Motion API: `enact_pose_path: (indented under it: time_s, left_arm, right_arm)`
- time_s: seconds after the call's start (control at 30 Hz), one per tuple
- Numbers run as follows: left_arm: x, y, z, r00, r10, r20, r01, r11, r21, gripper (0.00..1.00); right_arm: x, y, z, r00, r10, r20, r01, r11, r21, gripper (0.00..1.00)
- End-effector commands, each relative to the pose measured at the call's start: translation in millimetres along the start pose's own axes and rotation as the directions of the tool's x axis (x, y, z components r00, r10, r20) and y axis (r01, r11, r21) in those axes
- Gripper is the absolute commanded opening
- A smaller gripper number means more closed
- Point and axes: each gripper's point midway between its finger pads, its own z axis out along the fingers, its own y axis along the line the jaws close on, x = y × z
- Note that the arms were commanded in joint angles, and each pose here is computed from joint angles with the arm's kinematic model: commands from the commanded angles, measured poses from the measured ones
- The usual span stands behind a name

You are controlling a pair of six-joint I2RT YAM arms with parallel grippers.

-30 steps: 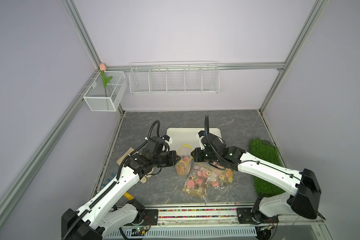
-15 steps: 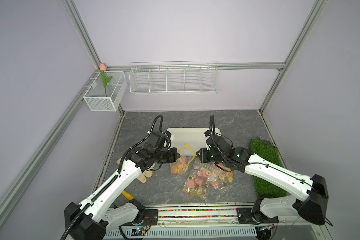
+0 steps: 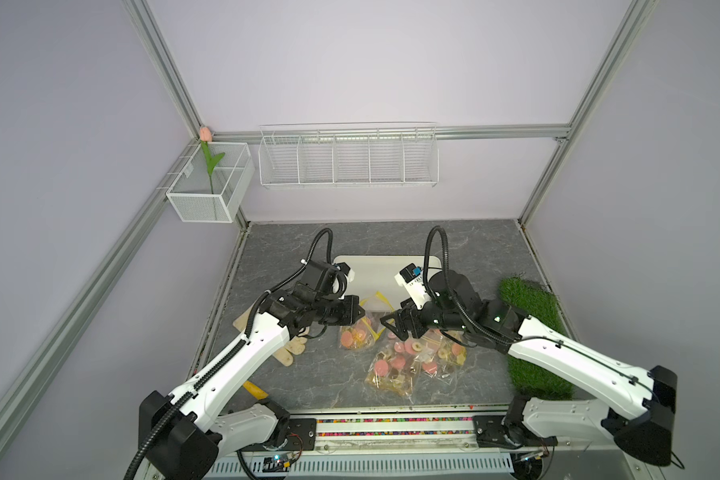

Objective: Pour cookies out of the ziploc bag
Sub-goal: Open the ziploc bag at the center of the board, then adjust the ziploc bag at the center of the board.

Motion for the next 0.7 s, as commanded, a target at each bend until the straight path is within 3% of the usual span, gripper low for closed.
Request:
enact_pose_path:
  time_s: [0.0,0.3,0.67]
  left_arm:
    - [-11,-9,-5,0.999,0.03,0.033,-0.031,0.999,0.036,0.0]
    - [-8,-9,-2,0.999,0.026,0.033,-0.028,0.998,0.063,0.0]
    - [-15,-13,-5,0.999,0.013,0.041,-0.019,0.99,0.14,0.02]
  right_arm:
    - [7,15,11,0.986,-0.161,-0.032,0.158,0.984,-0.081,0.87]
    - [26,19,33,0.948,-0.316,-0.044,0.31,0.945,-0.099,0.79]
    - [35,26,54,0.921,-0.386,-0.052,0.379,0.918,-0.118,0.68]
